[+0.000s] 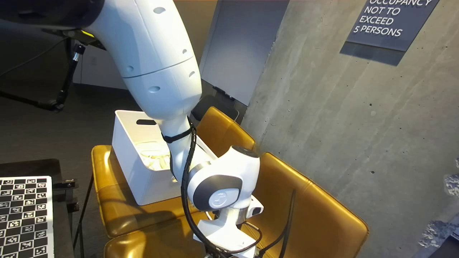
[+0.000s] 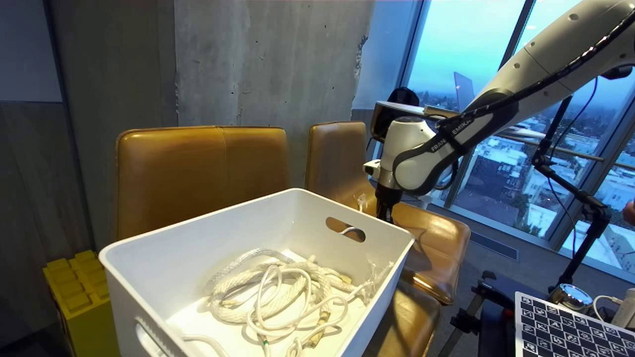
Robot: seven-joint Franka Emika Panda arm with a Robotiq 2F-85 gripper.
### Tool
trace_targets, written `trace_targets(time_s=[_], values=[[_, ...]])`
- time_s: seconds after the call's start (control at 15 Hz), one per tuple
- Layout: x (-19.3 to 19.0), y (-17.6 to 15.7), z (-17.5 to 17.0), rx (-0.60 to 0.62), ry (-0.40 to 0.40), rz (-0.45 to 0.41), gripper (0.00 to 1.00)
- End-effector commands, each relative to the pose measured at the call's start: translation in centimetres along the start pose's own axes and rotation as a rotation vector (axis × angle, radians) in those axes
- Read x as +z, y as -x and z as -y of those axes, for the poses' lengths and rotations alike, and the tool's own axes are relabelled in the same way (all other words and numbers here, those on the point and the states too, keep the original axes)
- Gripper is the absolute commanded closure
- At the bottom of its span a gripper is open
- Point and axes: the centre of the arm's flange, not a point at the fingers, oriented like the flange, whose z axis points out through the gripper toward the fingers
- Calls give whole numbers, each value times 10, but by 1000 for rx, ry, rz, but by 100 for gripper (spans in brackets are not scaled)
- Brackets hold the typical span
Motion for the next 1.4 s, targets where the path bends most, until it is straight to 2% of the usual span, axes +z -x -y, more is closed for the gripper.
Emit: trace_targets(time_s=[0.0, 0.33, 0.67, 0.8, 1.07, 1.2, 1.33], values=[[-56, 21, 12, 11, 16, -8, 98], [-158, 16, 24, 1, 67, -101, 98], [-277, -22, 51, -39, 140, -224, 98], [-322, -43, 76, -63, 166, -263, 98], [-399, -93, 153, -120, 190, -326, 98], [-427, -112, 200, -150, 192, -347, 98], [-439, -124, 240, -177, 188, -356, 98]])
